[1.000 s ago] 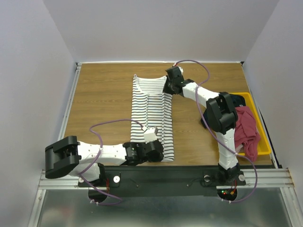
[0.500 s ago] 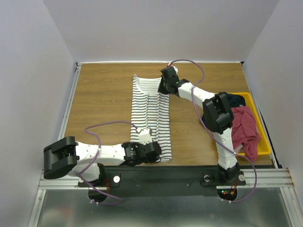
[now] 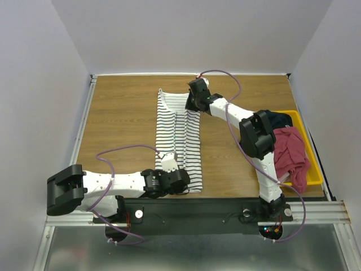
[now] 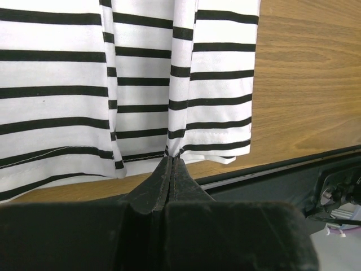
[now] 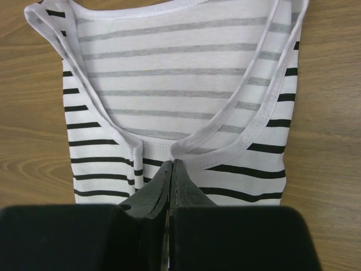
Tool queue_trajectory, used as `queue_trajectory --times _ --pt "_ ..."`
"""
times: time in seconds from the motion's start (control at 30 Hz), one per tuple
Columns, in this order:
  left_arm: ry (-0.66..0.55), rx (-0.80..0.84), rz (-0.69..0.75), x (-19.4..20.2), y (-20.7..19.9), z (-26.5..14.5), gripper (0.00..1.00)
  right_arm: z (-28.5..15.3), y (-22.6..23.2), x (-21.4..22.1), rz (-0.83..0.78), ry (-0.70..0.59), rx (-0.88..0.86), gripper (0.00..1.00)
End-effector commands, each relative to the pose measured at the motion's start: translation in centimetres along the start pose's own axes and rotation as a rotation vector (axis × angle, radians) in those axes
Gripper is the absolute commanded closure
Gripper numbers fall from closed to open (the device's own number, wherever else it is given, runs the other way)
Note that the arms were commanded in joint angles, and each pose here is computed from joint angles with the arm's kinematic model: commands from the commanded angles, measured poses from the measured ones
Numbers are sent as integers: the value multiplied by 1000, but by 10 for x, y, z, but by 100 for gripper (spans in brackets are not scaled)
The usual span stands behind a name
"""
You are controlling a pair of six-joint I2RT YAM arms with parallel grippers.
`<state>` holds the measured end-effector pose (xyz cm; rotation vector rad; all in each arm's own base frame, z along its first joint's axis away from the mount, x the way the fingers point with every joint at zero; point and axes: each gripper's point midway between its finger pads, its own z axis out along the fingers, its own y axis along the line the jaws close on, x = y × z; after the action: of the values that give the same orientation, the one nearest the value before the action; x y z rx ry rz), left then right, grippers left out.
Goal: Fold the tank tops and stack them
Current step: Fold the tank top
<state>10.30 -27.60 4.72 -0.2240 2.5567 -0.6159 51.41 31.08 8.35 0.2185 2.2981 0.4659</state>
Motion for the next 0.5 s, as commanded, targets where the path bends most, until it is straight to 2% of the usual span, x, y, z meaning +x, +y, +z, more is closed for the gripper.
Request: queue_trajectory --times 0.0,0.47 --pt "-4 -1 -6 -3 -4 -11 100 -2 25 -28 20 -91 -44 100" --pt "-9 -13 -8 -6 0 -18 100 9 33 -18 8 -74 -49 100"
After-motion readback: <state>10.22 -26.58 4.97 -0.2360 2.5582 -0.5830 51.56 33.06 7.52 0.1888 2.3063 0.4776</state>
